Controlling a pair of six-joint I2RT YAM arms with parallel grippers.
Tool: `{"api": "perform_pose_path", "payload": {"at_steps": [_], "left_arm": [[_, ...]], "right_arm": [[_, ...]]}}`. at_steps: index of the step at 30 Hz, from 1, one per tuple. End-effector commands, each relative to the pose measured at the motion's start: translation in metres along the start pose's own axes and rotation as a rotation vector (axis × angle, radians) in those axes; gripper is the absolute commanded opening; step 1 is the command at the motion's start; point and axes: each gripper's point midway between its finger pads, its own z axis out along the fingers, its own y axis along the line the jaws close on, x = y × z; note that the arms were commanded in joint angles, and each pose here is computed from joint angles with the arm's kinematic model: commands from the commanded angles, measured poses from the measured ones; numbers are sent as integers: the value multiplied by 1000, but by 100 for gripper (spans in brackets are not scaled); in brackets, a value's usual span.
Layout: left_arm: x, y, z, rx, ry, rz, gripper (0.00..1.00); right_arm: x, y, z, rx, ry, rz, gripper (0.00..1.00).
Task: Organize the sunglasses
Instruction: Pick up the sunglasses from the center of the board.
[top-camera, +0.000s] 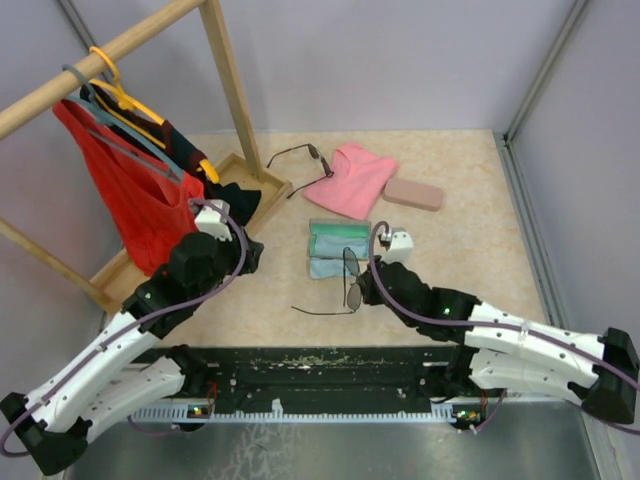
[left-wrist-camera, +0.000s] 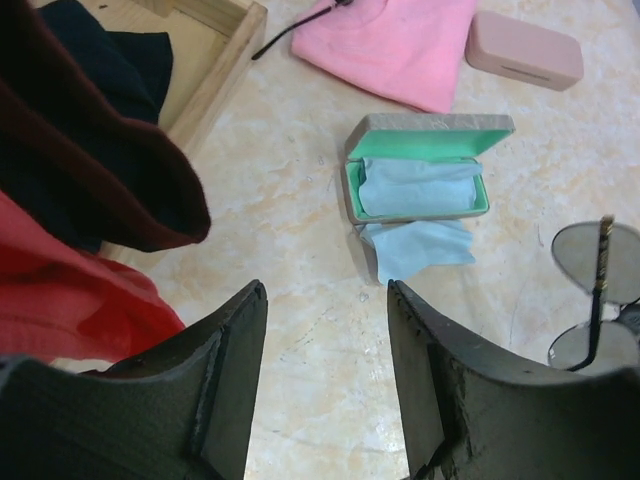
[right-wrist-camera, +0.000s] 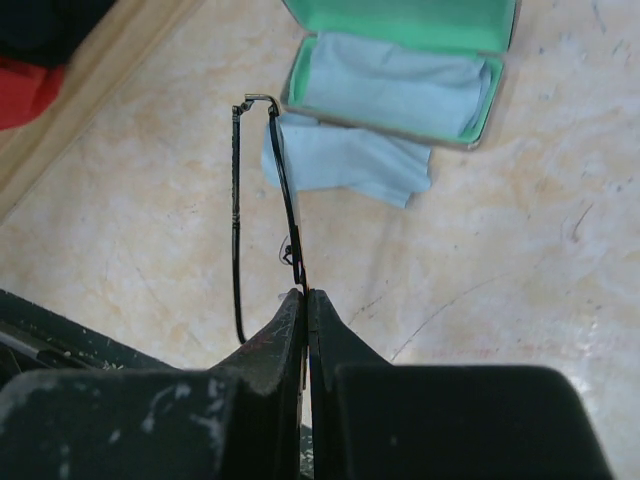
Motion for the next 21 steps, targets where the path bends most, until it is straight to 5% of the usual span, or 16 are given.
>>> {"api": "perform_pose_path", "payload": {"at_steps": [1, 7, 21], "left_arm": [[0, -17, 7, 82, 14, 29, 58], [-2, -43, 10, 210, 25, 63, 59], [16, -92, 19, 408, 124, 39, 54]], "right_arm": [[-42, 17, -14, -143, -140, -173, 0], [-48, 16, -20, -156, -146, -275, 0], [-92, 14, -10, 25, -201, -214, 0]]}}
